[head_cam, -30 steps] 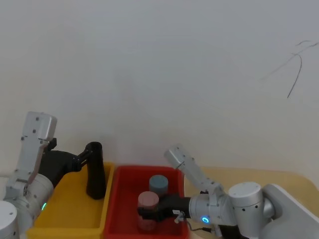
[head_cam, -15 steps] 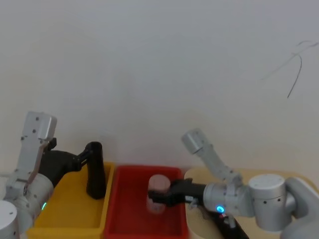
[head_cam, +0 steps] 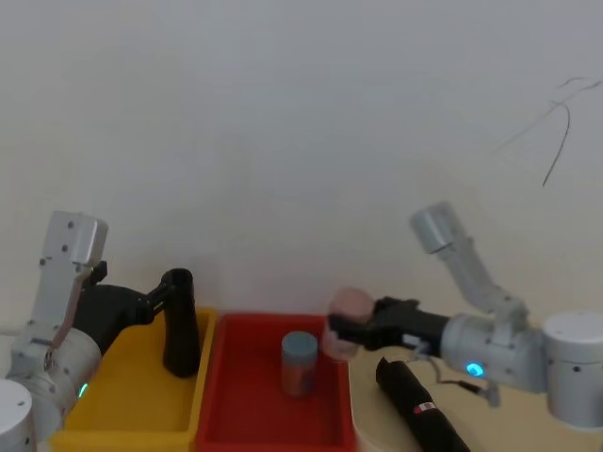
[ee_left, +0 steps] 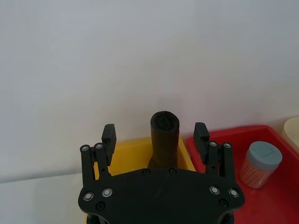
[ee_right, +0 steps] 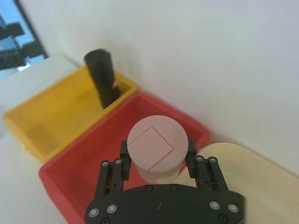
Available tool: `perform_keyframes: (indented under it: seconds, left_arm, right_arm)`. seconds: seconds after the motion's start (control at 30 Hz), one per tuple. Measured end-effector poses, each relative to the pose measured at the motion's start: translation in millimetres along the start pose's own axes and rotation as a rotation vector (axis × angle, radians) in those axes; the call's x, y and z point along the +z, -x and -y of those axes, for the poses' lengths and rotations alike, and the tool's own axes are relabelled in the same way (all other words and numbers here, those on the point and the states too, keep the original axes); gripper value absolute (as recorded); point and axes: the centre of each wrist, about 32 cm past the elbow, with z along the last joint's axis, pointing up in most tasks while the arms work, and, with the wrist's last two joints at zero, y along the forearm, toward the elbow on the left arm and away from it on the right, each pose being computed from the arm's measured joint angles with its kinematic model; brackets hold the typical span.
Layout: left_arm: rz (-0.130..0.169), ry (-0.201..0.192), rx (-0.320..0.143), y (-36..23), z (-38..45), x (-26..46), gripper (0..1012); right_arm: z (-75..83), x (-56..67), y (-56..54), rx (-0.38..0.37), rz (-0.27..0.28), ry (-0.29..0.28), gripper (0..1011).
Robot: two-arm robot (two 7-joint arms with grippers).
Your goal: Pick up the garbage bag with the one hand and transfer it to the other hand.
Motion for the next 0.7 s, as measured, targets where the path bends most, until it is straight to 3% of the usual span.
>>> perform_keyframes:
  seconds: [0.37, 0.57, 0.7]
  left_arm:
    - [0.0, 0.0, 0.0, 0.0, 0.0, 0.0, 1001]
    - [0.0, 0.0, 0.0, 0.0, 0.0, 0.0, 1001]
    - [0.0, 0.0, 0.0, 0.0, 0.0, 0.0, 1001]
  right_arm:
    - [37.8, 3.9, -11.7, -0.138, -0.01, -0.037, 660]
    - [49.4, -2.3, -19.6, -0.216, -0.025, -0.013, 660]
    - [52.0, -13.2, -27.8, -0.264, -0.047, 0.027, 660]
